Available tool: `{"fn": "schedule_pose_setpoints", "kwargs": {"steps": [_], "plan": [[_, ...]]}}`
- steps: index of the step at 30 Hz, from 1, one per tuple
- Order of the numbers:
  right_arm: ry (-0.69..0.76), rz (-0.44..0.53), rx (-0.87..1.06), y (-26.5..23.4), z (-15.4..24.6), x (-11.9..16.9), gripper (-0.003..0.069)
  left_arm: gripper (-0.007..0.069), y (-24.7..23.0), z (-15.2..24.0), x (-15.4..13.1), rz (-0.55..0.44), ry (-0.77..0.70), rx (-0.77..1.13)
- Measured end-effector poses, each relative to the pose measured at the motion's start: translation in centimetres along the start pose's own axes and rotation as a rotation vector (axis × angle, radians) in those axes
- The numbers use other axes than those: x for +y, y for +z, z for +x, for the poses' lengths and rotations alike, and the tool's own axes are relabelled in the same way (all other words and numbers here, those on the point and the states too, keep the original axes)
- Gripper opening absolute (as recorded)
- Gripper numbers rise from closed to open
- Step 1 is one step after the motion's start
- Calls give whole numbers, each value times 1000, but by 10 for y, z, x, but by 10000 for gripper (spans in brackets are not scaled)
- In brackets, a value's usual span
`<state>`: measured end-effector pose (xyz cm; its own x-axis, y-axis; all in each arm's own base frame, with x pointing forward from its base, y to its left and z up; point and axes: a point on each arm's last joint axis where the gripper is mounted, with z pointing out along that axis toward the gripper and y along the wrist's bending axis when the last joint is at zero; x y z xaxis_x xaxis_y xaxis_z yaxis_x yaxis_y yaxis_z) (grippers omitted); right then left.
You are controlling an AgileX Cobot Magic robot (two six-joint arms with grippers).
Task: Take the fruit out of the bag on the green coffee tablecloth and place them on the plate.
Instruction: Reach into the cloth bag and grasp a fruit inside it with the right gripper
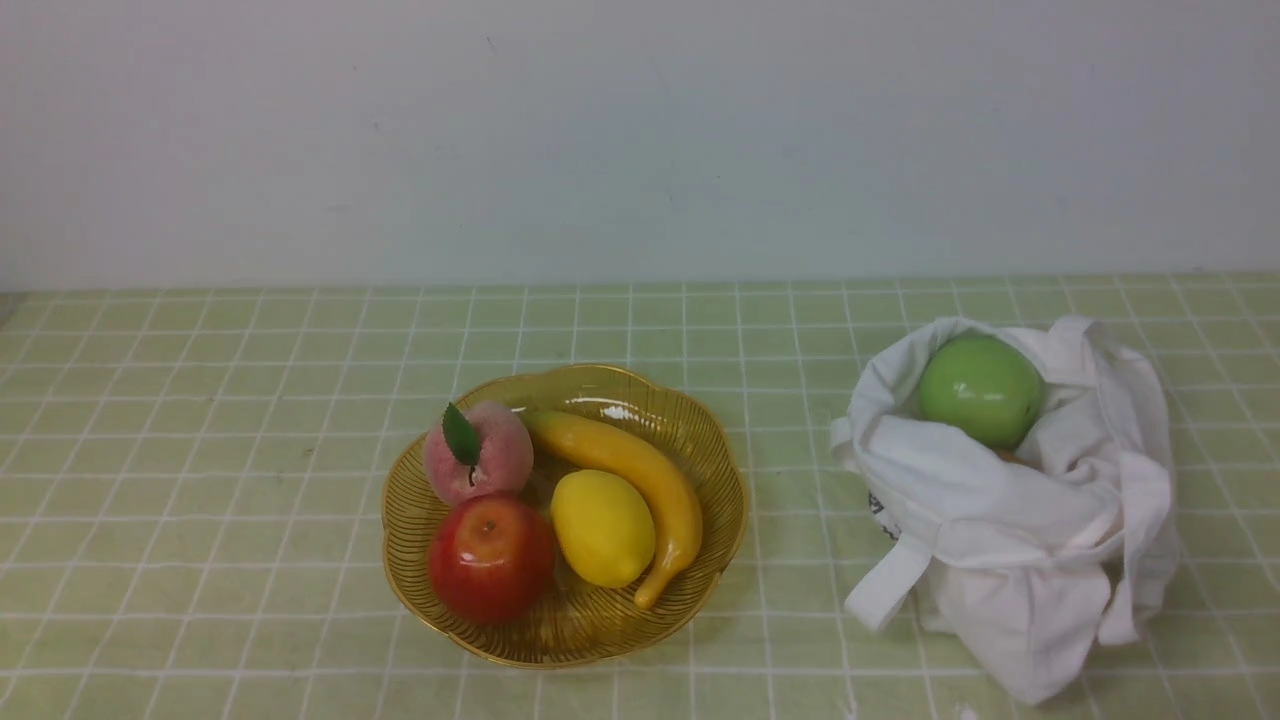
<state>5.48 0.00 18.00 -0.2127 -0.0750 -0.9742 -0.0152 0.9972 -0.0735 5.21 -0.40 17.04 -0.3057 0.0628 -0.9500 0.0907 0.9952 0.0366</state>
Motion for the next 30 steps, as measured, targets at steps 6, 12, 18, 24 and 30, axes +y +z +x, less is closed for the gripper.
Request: {"fn": "schedule_pose_setpoints", "kwargs": {"steps": [6,12,18,24,30], "plan": [[0,0,0,0,0,0,-11,-8,0,0,0,0,0,0],[0,1,0,0,0,0,-11,-8,0,0,0,0,0,0],[190,-29,-44,0,-3,2,-11,-8,0,0,0,0,0,0],[581,-67,-237,-2,-20,0,-11,-8,0,0,0,0,0,0],[639,-56,-335,-4,-28,-5,-11,-8,0,0,0,0,0,0]]}}
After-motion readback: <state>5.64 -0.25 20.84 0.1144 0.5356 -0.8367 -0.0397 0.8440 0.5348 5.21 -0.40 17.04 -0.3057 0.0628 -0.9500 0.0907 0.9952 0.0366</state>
